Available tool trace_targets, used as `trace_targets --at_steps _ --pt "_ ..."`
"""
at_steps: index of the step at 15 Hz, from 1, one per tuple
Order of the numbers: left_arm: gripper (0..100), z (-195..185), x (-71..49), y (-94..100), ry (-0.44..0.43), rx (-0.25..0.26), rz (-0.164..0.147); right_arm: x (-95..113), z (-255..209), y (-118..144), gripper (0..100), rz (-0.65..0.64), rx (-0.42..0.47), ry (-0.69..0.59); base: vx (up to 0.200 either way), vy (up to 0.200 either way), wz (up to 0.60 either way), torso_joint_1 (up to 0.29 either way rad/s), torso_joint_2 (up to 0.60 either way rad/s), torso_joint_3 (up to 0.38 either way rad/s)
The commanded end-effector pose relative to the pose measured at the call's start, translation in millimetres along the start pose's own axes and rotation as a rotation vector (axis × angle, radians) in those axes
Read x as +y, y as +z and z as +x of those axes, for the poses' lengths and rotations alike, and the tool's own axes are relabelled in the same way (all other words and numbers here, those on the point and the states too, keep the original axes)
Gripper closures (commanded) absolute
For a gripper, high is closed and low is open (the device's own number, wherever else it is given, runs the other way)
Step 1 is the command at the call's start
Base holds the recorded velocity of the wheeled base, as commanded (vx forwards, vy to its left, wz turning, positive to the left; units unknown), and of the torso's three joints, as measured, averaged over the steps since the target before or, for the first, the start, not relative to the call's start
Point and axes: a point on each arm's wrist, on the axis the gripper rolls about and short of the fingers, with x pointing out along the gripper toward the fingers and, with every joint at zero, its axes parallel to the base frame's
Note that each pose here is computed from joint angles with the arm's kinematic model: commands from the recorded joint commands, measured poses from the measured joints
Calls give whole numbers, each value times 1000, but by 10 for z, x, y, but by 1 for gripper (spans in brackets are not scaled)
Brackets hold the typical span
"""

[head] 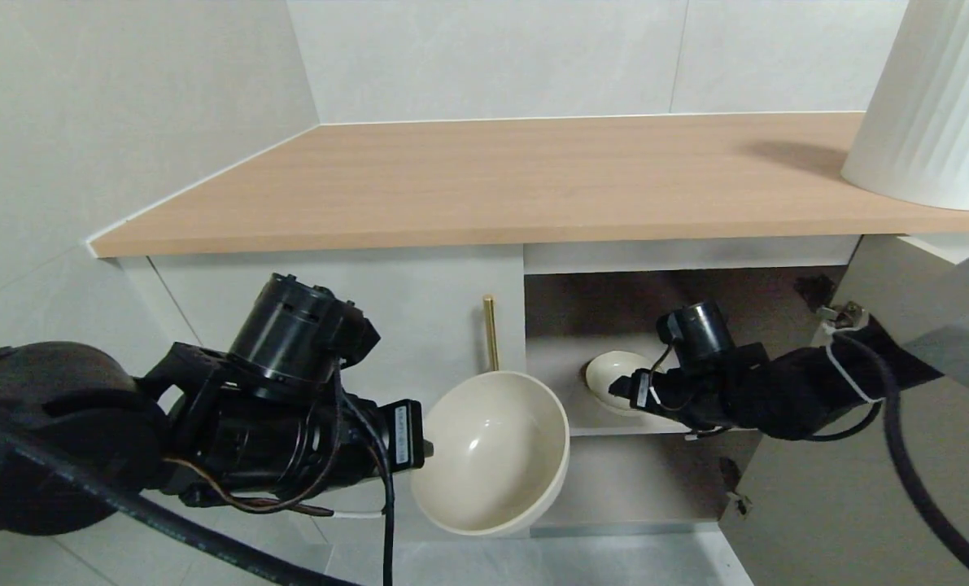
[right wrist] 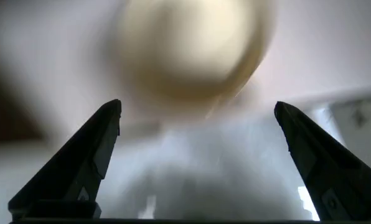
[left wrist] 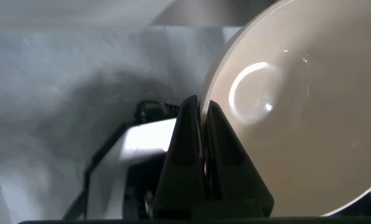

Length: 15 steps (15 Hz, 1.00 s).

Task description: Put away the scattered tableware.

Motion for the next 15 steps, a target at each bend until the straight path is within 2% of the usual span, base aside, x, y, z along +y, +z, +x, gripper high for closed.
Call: trace_targets --at_steps 1,5,7,11,13,15 --pt "100 206 -48 -75 28 61 15 318 -784 -24 0 -68 32 159 0 0 0 0 0 0" --pt "100 347 -75 -213 69 130 44 437 -1182 -103 0 -108 24 260 0 0 0 0 0 0" --pt "100 448 -70 -263 109 147 55 466 -1329 -167 0 -160 26 301 0 0 0 0 0 0" --pt "100 623 -15 -308 231 124 78 500 -1491 -426 0 -289 81 363 0 0 0 0 0 0" --pt "100 601 -25 -304 226 118 81 485 -1425 -587 0 -373 149 336 0 0 0 0 0 0" --pt "100 573 -38 -302 221 112 83 482 -1299 -676 0 -401 214 294 0 0 0 0 0 0"
